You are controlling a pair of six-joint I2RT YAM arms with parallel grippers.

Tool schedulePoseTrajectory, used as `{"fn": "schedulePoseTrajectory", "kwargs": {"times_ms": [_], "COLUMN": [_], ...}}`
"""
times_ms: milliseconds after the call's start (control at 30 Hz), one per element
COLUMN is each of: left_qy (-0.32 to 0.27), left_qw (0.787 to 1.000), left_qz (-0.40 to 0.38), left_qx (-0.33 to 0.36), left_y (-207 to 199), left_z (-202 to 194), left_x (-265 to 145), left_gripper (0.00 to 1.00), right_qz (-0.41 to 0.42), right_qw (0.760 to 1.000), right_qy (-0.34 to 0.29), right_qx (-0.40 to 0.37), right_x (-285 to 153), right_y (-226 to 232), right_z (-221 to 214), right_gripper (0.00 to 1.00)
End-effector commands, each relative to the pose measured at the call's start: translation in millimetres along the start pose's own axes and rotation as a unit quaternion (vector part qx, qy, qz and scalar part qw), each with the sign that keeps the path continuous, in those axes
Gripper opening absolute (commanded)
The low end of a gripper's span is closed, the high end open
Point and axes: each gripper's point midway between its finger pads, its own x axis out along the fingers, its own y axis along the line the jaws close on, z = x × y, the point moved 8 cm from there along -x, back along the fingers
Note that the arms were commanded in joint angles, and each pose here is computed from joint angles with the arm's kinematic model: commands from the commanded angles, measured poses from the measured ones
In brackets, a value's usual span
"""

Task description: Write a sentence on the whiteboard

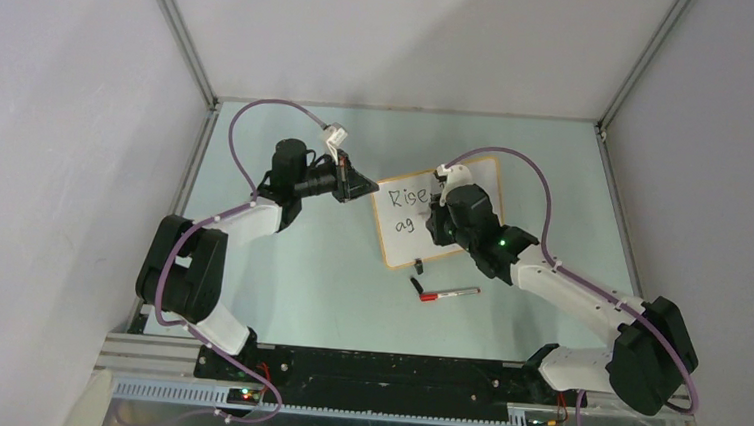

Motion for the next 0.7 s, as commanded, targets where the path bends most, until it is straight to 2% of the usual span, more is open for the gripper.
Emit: {"fn": "schedulePoseTrajectory", "kwargs": {"times_ms": [0, 667], "left_qy": [0.005, 0.006], "left_qw": [1.000, 1.000], "left_qz": [0.005, 0.007], "left_qx": [0.023, 0.024], "left_y": [-5.2, -5.8], "left_z": [4.9, 4.4], "left_x": [2.1, 1.6], "left_gripper": [0.03, 0.03], "right_qz": [-0.002, -0.007], "right_qw": [1.000, 1.000], "right_qy": [-0.007, -0.011], "right_qx": [-0.004, 0.001], "right_x": [2.0, 6.0], "right_y": [1.4, -3.6], "right_z": [1.8, 4.1], "right_gripper": [0.00, 0.00]}}
